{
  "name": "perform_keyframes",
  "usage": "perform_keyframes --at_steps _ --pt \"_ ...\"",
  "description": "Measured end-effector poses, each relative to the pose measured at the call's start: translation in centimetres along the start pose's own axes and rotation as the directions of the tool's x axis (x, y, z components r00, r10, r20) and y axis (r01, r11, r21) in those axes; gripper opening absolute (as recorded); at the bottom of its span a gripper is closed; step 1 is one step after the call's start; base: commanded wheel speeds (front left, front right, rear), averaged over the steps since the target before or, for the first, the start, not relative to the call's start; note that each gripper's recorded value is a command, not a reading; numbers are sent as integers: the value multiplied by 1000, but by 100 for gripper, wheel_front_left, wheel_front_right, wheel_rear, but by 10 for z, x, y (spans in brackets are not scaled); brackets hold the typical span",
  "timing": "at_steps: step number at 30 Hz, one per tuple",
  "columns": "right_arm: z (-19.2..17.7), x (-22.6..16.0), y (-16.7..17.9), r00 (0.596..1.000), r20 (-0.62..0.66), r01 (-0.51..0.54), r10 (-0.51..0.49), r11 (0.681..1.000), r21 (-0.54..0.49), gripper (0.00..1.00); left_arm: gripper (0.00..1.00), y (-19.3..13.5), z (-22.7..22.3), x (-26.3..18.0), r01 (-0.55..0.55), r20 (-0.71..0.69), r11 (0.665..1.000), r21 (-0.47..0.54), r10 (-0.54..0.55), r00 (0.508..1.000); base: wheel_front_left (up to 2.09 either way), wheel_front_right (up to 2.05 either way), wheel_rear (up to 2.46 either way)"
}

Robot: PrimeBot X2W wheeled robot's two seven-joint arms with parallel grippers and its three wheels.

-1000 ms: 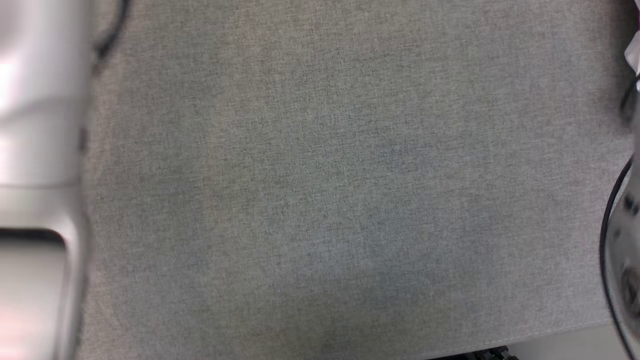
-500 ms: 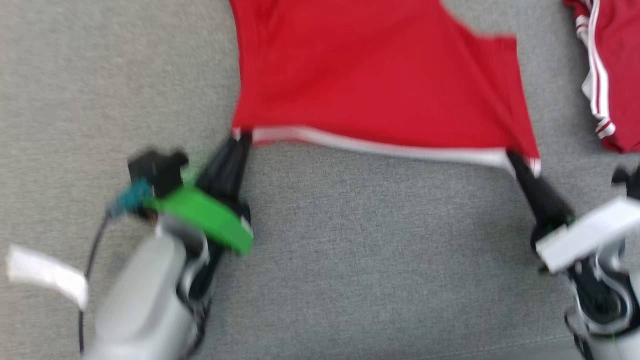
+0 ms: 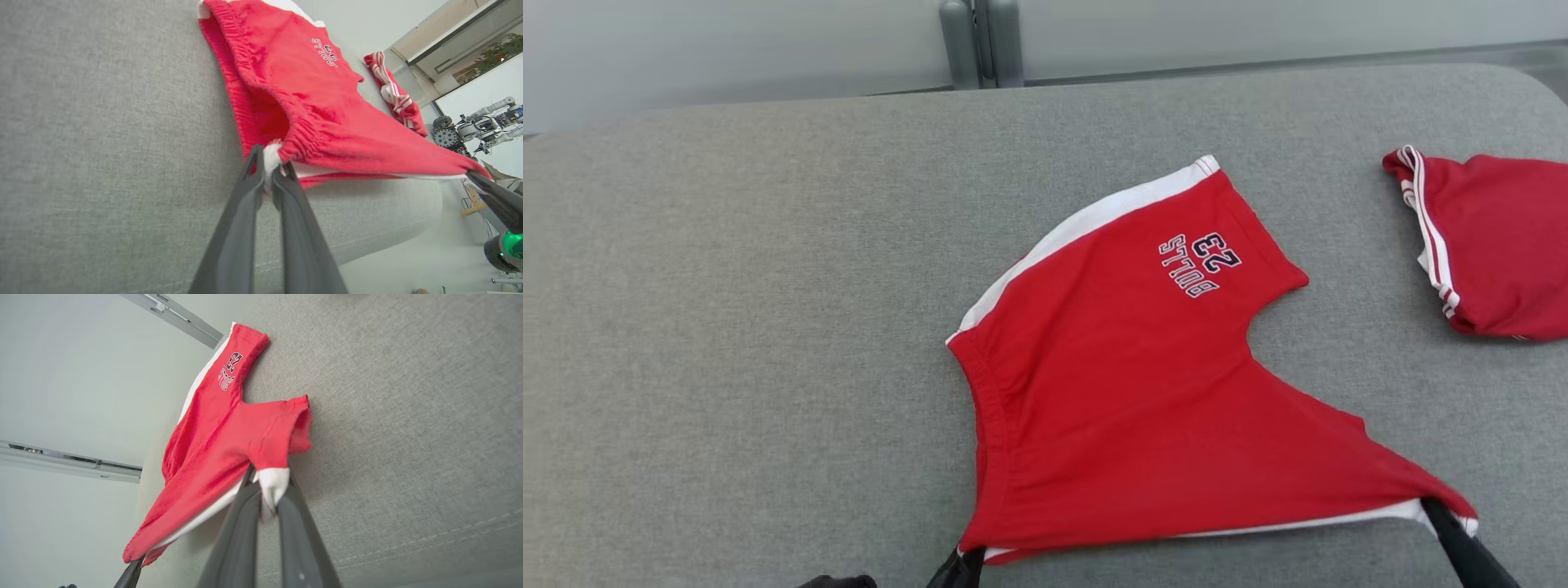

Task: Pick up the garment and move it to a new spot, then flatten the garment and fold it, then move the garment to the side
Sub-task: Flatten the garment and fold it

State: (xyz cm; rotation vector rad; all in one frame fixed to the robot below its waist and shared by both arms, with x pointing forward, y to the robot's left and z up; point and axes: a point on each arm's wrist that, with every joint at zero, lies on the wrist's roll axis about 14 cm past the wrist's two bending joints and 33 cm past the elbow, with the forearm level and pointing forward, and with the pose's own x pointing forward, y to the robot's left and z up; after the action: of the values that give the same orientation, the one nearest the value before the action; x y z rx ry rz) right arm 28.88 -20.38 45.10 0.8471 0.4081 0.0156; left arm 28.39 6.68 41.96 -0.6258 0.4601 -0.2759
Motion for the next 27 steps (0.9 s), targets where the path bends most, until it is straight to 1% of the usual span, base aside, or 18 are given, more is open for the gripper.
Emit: perform_keyframes --at_steps 2,4,5,8,10,12,15,17,21,24,27 --pt "13 13 13 998 29 -48 49 999 -21 0 0 -6 9 0 25 10 999 26 -25 1000 0 0 0" --pt "28 32 29 993 43 -104 107 992 -71 0 0 -19 31 9 63 51 997 34 -64 997 0 0 0" --pt "32 41 36 991 41 -127 130 989 -78 0 0 -22 40 13 73 63 996 42 -76 995 0 0 0" --pt "48 78 57 983 9 -179 183 971 -158 0 0 -32 73 35 91 114 993 69 -99 989 0 0 0" --pt "58 103 67 981 -17 -193 193 958 -211 0 0 -40 87 52 112 116 990 83 -121 986 0 0 0" --pt "68 127 70 982 -30 -186 185 952 -243 0 0 -40 90 69 108 90 990 88 -116 989 0 0 0" --pt "76 170 72 986 -59 -164 153 943 -289 0 0 -25 94 96 64 54 987 145 -73 996 0 0 0" --pt "68 195 73 985 -111 -162 134 940 -302 0 0 -12 92 110 26 33 982 189 -33 999 0 0 0" --pt "43 236 69 973 -214 -156 84 926 -343 0 0 14 79 125 -36 -22 985 169 41 999 0 0 0" --pt "31 262 78 964 -250 -176 91 922 -345 0 0 29 82 132 -69 -19 982 174 73 997 0 0 0" --pt "17 280 84 953 -288 -193 93 920 -340 0 0 39 83 135 -97 -8 982 163 99 995 0 0 0"
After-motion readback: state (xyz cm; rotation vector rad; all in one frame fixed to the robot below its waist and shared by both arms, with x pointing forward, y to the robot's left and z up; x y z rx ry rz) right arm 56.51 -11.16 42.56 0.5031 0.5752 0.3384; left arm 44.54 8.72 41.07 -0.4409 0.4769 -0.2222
